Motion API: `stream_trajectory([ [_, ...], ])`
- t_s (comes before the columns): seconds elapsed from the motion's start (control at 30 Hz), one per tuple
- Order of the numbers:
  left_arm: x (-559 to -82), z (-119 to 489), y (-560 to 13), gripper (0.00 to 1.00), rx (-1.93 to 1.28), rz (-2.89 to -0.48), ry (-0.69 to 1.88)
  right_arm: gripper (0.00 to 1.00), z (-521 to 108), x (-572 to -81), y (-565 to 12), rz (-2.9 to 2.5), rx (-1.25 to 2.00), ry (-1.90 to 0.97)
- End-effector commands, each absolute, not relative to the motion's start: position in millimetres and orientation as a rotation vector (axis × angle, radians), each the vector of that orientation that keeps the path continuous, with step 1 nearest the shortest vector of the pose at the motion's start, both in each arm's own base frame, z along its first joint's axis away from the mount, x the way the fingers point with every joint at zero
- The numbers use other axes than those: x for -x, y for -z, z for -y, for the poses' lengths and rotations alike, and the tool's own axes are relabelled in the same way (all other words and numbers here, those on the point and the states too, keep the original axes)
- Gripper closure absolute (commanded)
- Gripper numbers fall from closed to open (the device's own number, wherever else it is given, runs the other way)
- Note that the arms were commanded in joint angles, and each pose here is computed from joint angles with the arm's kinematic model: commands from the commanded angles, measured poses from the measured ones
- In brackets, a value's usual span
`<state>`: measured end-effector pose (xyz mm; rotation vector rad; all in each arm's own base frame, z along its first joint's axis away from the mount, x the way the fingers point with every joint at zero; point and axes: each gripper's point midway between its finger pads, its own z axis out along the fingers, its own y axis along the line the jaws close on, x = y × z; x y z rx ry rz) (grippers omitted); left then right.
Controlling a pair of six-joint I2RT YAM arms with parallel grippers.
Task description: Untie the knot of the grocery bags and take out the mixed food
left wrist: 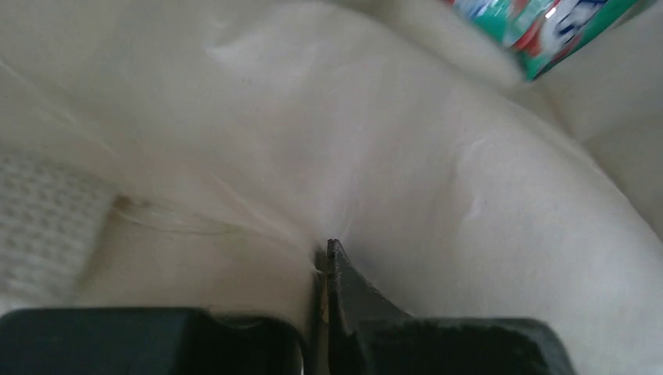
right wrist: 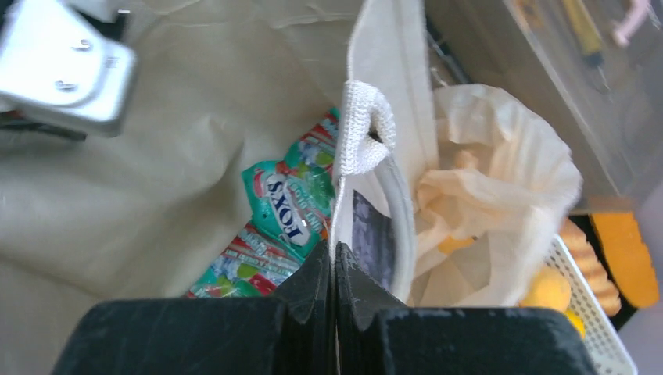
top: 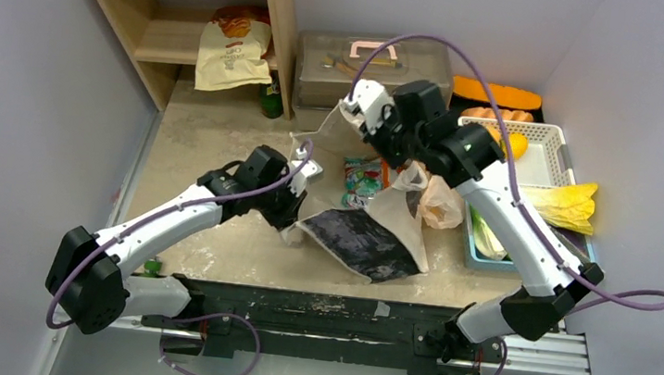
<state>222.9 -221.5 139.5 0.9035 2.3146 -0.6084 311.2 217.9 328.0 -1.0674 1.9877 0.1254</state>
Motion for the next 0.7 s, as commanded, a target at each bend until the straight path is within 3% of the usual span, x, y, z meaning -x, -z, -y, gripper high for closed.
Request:
stream_trajectory([
  [0.0,-215.2,196.4,-112.5,0.86,-0.994,-2.281,0.474,1.00,-241.9,-287.6,-339.0,-1.790,1.208,-0.137],
  [0.23,-197.9,177.1,-114.3,0.85,-1.041,-2.230,0.433,1.00,-258.3,-281.8,-342.9,-1.711,1.244,-0.185],
  [0.27,-196.8,178.4,-119.4,0.85,-1.041,-2.218,0.447,0.96,-258.8,-286.2,-342.0,-1.733,1.232,-0.171],
  [0.37,-194.1,186.3,-133.8,0.85,-1.025,-2.199,0.508,0.33,-251.7,-285.5,-334.5,-1.869,1.220,-0.143],
  [0.4,-195.5,189.2,-138.2,0.85,-1.015,-2.186,0.521,0.22,-249.9,-279.1,-328.2,-1.924,1.227,-0.160],
  [0.5,-200.0,195.2,-145.5,0.85,-0.991,-2.167,0.540,0.07,-226.8,-262.5,-310.1,-2.091,1.187,-0.121],
  [0.6,-199.2,198.4,-147.7,0.85,-1.000,-2.153,0.548,0.06,-202.6,-248.0,-296.5,-2.183,1.165,-0.055],
  [0.63,-197.1,199.3,-146.0,0.85,-1.018,-2.147,0.548,0.10,-194.1,-242.1,-290.3,-2.214,1.166,-0.035],
  [0.67,-194.9,200.5,-144.4,0.85,-1.033,-2.141,0.549,0.20,-186.0,-235.8,-283.8,-2.238,1.182,-0.015],
])
